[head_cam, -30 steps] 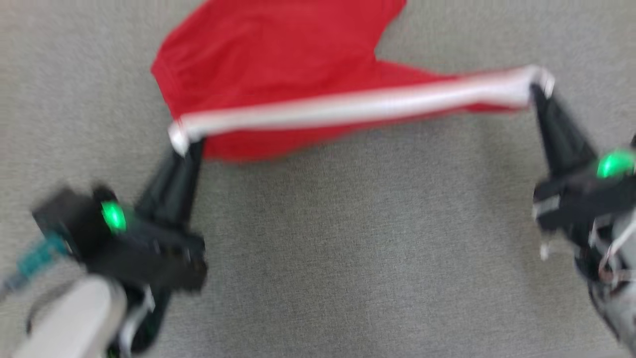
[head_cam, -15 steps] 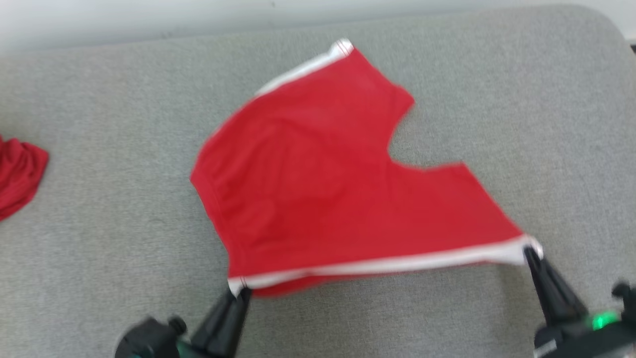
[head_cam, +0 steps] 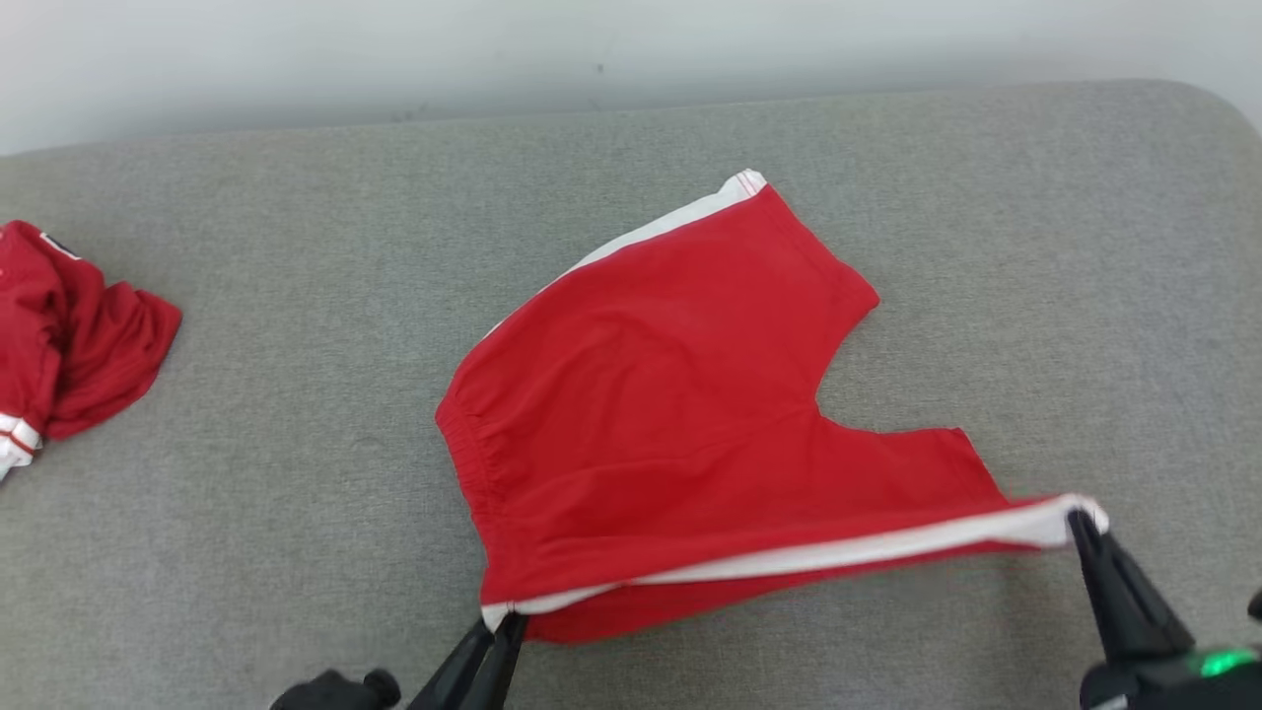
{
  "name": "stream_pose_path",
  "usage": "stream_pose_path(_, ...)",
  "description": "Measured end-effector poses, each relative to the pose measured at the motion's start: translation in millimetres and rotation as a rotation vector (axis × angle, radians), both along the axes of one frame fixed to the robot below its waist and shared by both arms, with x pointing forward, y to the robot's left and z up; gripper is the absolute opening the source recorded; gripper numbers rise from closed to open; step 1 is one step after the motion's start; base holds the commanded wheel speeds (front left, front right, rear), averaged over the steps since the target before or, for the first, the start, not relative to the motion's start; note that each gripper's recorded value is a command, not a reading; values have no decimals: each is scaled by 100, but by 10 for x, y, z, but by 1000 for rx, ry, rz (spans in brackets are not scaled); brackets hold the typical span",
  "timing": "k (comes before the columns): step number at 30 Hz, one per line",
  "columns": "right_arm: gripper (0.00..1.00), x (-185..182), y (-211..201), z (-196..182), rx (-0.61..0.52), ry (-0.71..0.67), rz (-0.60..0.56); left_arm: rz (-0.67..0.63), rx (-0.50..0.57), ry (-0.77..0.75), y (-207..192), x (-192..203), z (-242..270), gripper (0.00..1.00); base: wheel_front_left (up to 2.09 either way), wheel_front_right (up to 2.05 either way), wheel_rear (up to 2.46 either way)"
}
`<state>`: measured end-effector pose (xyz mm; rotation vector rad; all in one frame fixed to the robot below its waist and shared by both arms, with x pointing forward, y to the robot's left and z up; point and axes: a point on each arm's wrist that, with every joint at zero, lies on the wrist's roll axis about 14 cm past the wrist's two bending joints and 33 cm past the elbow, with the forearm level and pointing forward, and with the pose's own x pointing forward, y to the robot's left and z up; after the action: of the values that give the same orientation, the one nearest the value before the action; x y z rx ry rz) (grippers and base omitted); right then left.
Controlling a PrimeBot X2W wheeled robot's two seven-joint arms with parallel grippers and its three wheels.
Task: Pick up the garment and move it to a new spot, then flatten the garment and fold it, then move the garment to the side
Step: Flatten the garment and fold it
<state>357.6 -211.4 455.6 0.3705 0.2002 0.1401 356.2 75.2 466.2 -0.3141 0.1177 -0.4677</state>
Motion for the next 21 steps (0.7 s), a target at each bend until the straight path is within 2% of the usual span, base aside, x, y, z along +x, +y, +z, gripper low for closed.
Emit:
stream_pose_path(12,0,1164,390,713,-111,-205,183,1,24,-153,25,627,357,0,0,0,0)
stream_pose_path(21,0,2046,772,729,-212,-215,272,73,-10,-142,118,1153,394,0,0,0,0)
